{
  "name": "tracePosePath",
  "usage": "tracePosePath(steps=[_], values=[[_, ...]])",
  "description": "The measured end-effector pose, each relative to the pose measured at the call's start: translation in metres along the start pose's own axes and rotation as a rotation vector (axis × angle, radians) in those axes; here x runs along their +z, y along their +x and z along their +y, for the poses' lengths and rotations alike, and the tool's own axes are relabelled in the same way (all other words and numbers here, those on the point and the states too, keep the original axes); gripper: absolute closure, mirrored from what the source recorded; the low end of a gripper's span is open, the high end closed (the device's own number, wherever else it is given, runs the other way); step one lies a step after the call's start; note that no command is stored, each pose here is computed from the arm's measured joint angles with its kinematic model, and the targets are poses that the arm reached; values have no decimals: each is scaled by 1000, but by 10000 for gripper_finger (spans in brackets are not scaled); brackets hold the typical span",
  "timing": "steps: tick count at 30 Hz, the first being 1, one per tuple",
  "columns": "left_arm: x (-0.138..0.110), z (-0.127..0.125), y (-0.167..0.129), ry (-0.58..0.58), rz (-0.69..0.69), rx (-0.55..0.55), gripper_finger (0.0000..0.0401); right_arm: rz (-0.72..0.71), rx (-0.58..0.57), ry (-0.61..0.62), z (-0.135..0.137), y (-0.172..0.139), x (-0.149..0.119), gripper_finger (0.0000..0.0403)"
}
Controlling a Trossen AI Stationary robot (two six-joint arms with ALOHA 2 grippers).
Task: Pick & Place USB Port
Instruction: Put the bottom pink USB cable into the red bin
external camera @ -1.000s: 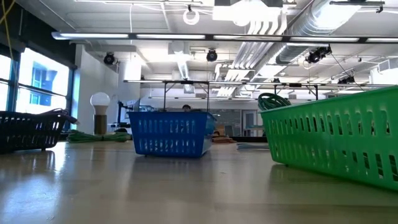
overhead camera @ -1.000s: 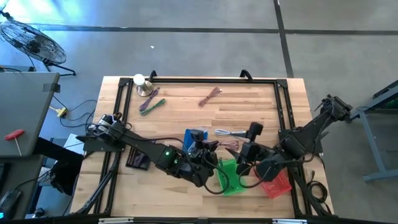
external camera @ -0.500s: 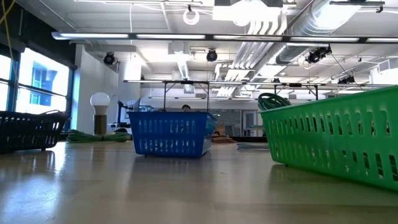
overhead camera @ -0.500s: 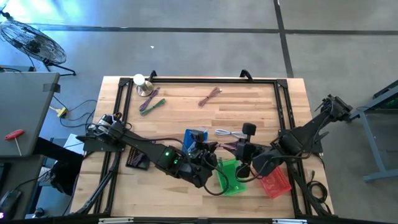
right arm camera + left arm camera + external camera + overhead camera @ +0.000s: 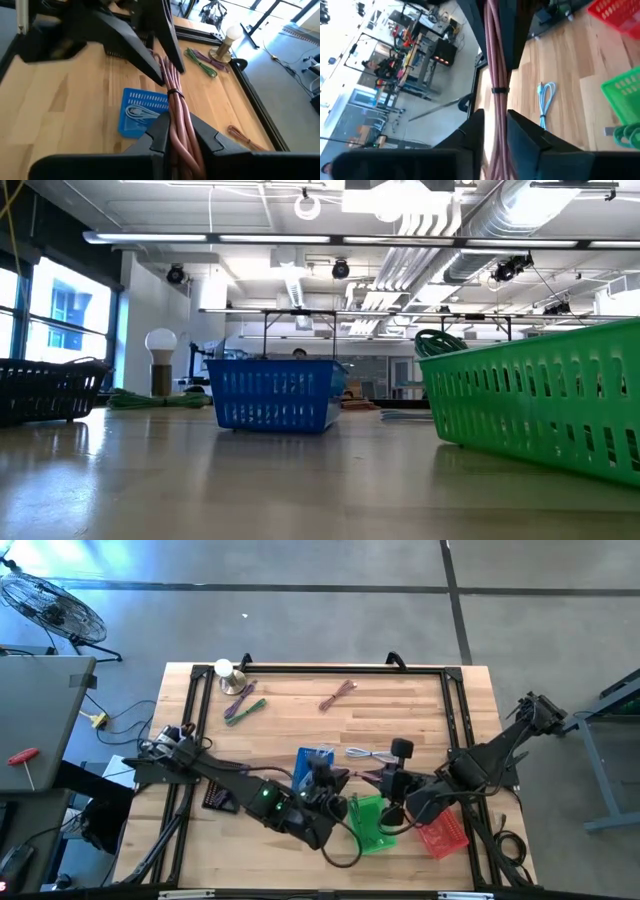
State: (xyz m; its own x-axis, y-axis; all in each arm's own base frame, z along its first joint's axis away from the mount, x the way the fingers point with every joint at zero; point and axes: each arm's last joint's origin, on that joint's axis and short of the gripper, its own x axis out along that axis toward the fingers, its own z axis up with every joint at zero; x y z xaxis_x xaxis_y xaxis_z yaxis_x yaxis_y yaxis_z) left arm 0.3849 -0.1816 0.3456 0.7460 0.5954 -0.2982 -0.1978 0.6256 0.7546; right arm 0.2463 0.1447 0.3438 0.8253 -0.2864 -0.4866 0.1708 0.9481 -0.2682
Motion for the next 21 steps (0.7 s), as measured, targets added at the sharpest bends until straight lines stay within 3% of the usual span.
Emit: tracePosePath(steps=[4,9,12,21], values=[[3,-2,-11,38,3,93,283,29,-21,10,-2,0,-4,369],[4,-6,-39,217,100,397,252,139,-79,61,-4,-6,-21,369],[2,-10,-49,285,80,357,248,205,-97,126,-3,-15,-32,369],[-10,-10,-56,253,75,387,248,599,25,353,7,-43,-61,369]])
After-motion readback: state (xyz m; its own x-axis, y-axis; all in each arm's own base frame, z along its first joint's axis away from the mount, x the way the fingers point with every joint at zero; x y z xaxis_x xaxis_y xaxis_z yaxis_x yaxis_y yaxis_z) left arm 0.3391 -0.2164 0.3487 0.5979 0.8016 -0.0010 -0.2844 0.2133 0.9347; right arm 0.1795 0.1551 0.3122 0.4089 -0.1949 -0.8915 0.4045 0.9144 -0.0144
